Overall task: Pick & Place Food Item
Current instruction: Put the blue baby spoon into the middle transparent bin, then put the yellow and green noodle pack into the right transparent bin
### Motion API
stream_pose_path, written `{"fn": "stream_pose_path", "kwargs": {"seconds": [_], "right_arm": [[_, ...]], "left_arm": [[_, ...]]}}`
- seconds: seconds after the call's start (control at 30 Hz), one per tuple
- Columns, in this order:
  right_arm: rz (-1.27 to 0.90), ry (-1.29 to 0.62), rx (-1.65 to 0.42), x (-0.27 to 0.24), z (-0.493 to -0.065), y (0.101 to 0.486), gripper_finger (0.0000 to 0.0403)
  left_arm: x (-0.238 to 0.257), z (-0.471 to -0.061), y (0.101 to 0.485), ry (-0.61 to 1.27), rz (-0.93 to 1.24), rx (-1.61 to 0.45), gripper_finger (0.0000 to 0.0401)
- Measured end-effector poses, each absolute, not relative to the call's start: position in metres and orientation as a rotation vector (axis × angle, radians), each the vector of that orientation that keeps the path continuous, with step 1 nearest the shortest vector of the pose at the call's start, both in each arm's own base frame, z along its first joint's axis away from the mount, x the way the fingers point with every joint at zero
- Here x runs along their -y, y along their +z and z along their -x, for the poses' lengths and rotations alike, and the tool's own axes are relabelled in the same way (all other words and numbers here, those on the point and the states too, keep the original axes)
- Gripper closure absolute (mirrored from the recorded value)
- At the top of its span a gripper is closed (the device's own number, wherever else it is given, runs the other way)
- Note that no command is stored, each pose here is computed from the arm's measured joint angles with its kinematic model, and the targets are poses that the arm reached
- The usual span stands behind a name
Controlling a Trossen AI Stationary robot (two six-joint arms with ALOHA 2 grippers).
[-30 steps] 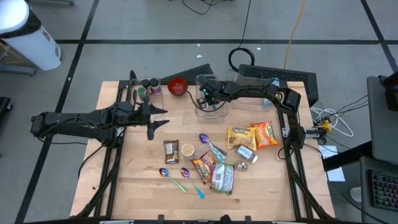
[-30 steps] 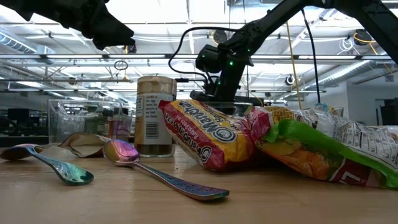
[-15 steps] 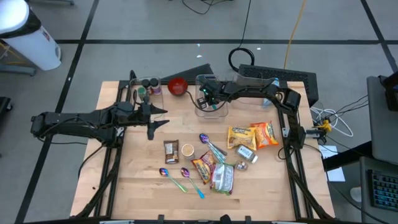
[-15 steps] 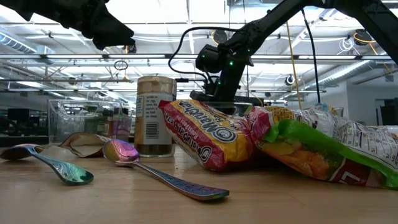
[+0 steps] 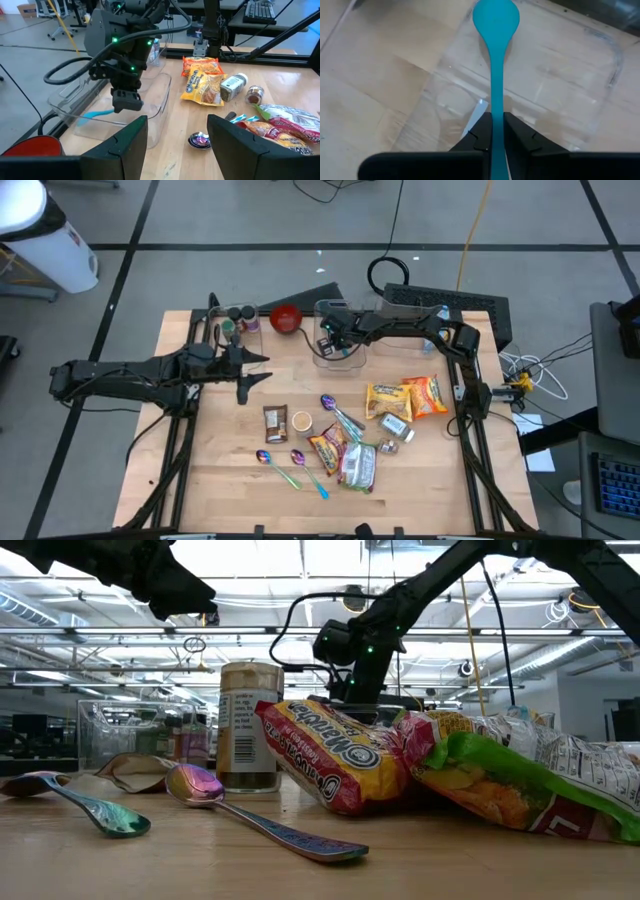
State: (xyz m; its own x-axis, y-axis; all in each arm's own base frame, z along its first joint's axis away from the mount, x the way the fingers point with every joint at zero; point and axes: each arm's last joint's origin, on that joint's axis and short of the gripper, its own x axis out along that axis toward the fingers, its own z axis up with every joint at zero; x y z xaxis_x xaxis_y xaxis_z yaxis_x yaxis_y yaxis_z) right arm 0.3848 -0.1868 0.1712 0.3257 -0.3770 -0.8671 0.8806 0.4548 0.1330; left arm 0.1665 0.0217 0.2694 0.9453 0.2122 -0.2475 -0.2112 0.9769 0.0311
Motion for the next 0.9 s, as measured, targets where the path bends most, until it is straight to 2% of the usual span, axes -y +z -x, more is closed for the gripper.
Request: {"fn": "stream_pose_path", "kwargs": {"seconds": [0.33,0.57,0.9], "right_arm": [[-0.673,-0.912,-0.875,0.187,-0.385,0.172,0.0329],[-0.662,-0.902,-0.868,0.187,-0.386,0.173,0.0309],[-0.561,-0.803,-0.637,0.182,-0.381,0.240,0.0308]], "left_arm": [[-0.022,-0.167,0.269,0.216,-0.002,-0.253,0.0187],[-0.022,-0.167,0.269,0.217,-0.001,-0.253,0.0187],[-0.022,-0.167,0.269,0.216,-0.006,-0.253,0.0187]]}}
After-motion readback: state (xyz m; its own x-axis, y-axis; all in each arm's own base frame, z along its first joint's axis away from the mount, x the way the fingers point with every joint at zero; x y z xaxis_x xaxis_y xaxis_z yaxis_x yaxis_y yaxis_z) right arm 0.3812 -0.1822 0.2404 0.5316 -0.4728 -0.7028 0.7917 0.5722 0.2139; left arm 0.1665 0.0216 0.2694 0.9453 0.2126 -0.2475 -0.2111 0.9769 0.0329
